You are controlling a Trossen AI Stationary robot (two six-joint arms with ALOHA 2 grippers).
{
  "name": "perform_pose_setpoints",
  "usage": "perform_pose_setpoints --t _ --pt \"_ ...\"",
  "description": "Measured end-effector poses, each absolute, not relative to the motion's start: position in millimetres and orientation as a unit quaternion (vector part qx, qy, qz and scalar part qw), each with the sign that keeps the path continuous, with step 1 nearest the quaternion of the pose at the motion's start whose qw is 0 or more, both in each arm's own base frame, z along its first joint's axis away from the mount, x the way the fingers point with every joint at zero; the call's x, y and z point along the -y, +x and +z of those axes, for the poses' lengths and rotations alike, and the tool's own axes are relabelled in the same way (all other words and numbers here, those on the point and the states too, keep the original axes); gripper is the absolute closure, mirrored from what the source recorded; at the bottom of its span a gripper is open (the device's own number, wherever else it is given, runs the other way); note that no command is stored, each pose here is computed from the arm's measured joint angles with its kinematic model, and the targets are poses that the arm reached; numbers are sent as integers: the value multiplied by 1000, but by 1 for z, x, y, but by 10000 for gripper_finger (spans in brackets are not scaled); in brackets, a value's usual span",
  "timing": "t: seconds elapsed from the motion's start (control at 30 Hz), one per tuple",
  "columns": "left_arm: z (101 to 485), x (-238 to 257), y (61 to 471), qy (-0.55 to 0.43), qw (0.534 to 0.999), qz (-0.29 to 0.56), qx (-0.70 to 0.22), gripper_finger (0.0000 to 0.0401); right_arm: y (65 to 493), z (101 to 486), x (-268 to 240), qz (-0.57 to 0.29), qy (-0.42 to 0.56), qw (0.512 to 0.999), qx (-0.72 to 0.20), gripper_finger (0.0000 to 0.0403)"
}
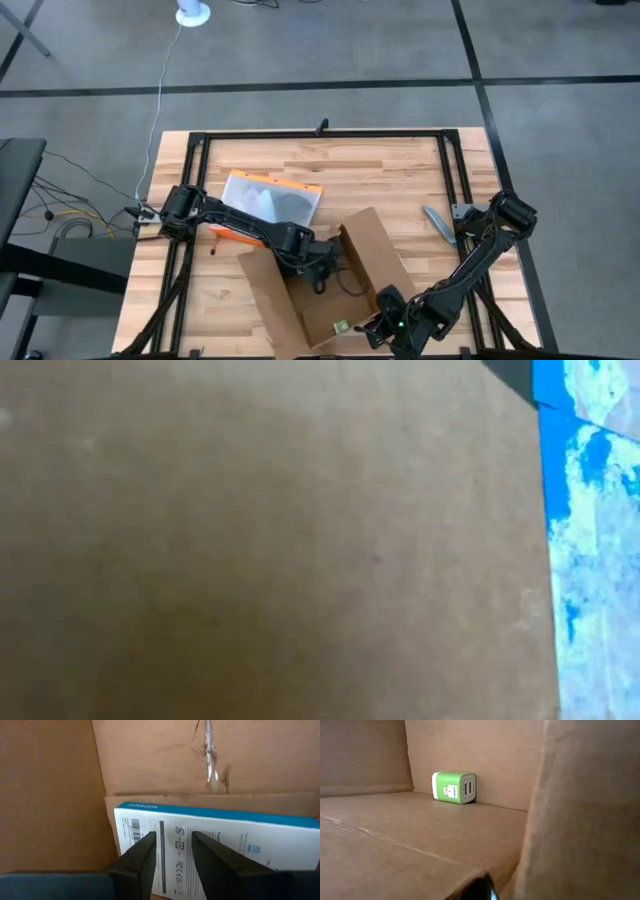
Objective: Unpack boxes
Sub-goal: Put the white box into the white zip bag
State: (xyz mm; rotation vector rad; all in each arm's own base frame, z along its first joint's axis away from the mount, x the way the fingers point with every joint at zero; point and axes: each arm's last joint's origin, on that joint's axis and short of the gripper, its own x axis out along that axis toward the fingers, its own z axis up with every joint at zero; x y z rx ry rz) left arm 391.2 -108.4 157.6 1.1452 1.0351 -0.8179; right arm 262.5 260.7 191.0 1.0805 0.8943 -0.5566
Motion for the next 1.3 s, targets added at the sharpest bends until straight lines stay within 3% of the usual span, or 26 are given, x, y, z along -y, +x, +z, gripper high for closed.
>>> perform_pose_setpoints --t 0.27,0.67,0.97,1.17,1.3 --pt "147 103 383 507 629 -345 -477 294 266 191 -259 -251 495 731 -397 403" --pt "152 130 394 472 705 -354 -394 294 272 191 -255 -237 484 731 -418 403" --pt "201 130 387 497 745 -259 -362 295 271 188 -251 -250 468 741 -412 403" --pt "245 116 369 362 831 -173 -387 294 274 187 -250 -242 460 743 -421 403" --pt "261 101 355 210 865 -147 -431 284 276 188 -248 -237 455 746 -424 403"
